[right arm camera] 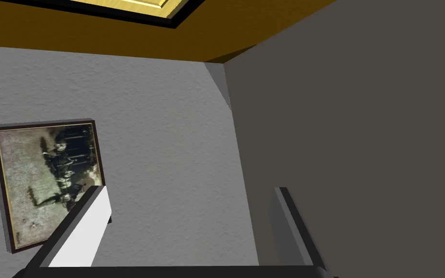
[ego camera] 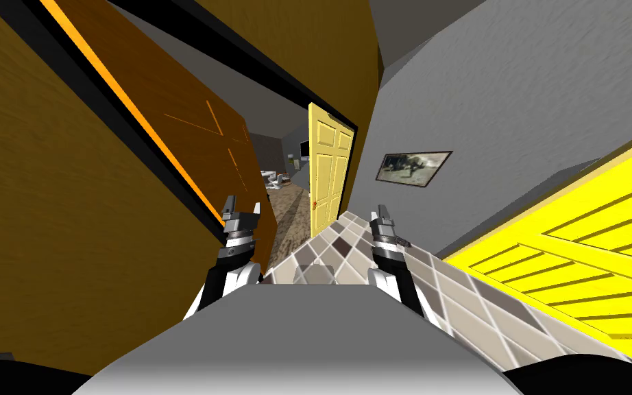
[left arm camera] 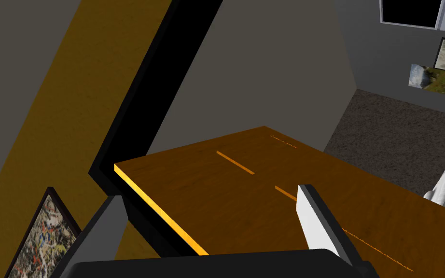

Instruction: Push the door open

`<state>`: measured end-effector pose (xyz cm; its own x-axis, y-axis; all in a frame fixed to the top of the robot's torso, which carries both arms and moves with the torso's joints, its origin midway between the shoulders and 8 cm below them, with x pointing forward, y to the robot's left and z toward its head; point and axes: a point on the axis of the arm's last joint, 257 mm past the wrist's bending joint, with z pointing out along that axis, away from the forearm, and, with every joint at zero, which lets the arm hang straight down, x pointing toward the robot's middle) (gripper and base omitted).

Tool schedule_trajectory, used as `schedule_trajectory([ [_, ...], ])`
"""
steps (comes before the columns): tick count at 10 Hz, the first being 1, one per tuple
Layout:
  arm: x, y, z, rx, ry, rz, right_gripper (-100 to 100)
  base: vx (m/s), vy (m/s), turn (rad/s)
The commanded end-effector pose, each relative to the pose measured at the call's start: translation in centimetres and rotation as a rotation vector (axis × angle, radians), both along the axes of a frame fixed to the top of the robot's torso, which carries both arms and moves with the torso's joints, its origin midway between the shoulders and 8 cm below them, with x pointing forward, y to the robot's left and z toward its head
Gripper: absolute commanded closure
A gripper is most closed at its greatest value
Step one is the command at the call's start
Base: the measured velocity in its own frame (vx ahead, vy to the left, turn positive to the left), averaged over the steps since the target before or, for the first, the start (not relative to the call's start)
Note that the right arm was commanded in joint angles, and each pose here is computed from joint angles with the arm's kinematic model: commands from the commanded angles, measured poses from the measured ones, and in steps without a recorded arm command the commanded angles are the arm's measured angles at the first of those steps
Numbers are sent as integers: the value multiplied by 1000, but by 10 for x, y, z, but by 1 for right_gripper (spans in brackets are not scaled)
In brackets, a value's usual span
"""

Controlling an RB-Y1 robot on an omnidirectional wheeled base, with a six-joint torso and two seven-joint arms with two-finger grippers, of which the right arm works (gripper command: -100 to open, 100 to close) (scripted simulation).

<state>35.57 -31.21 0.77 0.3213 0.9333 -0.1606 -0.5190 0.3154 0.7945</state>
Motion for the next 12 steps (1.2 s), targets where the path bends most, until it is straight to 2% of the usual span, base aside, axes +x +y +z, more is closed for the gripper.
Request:
schedule_trajectory([
  [1, 5, 4, -8, -26, 30, -2, -100, 21, -1, 47],
  [6, 24, 16, -40, -128, 143, -11, -100, 57, -12, 44],
  [10, 40, 26, -78, -230, 264, -23, -100, 62, -14, 60],
  [11, 40, 26, -78, -242, 266, -26, -100, 47, -12, 24],
  [12, 44, 29, -89, -272, 300, -31, -100, 46, -9, 31],
])
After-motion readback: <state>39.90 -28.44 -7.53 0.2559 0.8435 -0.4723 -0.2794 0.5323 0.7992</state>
